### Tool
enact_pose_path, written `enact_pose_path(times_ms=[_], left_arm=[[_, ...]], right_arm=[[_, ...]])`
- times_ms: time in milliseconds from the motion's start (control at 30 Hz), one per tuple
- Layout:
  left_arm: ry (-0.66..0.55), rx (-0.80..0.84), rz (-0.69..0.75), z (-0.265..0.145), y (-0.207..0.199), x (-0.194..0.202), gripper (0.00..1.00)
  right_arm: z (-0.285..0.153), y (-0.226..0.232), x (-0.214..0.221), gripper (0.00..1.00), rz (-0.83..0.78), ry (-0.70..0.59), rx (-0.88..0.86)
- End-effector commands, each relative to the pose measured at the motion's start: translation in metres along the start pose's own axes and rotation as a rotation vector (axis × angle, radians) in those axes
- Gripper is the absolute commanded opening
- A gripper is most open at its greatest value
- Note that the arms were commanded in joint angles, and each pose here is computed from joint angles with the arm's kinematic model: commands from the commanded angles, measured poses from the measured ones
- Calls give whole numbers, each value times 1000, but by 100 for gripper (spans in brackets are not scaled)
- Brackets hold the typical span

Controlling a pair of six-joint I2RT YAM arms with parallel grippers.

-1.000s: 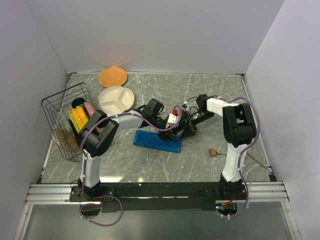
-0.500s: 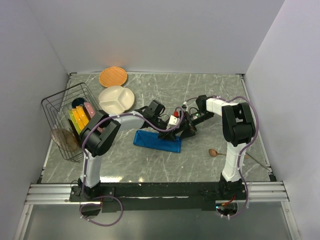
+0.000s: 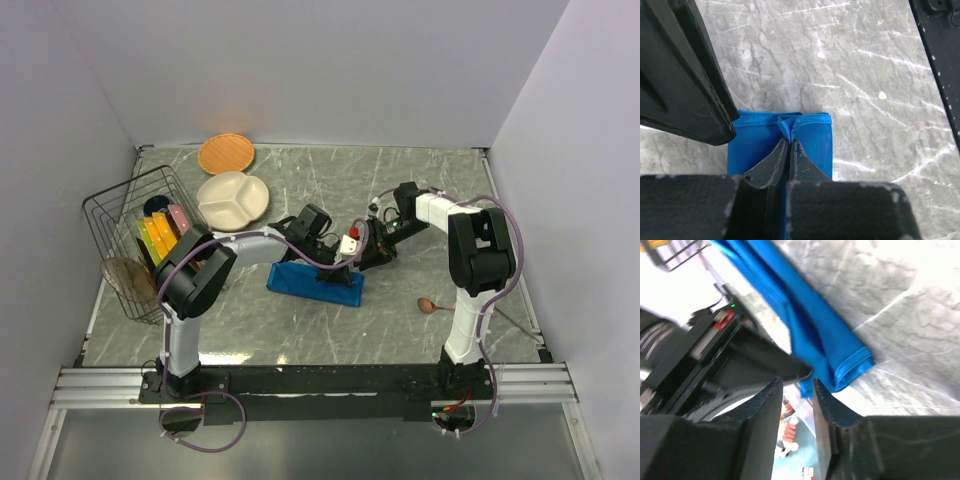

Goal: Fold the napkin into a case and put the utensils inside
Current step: Pick up the top corner of the smaller rectangle folded napkin from the center of the board.

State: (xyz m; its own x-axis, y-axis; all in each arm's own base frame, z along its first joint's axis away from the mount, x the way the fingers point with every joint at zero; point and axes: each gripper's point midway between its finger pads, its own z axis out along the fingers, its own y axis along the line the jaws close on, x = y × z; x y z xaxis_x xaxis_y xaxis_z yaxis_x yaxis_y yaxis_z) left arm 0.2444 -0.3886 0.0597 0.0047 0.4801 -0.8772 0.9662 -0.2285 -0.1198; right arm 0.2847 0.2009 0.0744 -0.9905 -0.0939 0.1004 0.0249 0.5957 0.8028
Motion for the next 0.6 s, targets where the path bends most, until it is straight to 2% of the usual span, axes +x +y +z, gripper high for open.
enact_pose_path(times_ms=[0, 400, 567], left_arm=[[-31, -28, 40, -3, -3, -27, 1], [-3, -56, -127, -4, -7, -22, 1], [21, -70, -252, -2, -7, -17, 1]], right_arm=[[-2, 9, -6, 34, -83, -29, 79], [21, -27, 8, 26, -103, 56, 229], [27, -42, 6, 25, -141, 61, 288]])
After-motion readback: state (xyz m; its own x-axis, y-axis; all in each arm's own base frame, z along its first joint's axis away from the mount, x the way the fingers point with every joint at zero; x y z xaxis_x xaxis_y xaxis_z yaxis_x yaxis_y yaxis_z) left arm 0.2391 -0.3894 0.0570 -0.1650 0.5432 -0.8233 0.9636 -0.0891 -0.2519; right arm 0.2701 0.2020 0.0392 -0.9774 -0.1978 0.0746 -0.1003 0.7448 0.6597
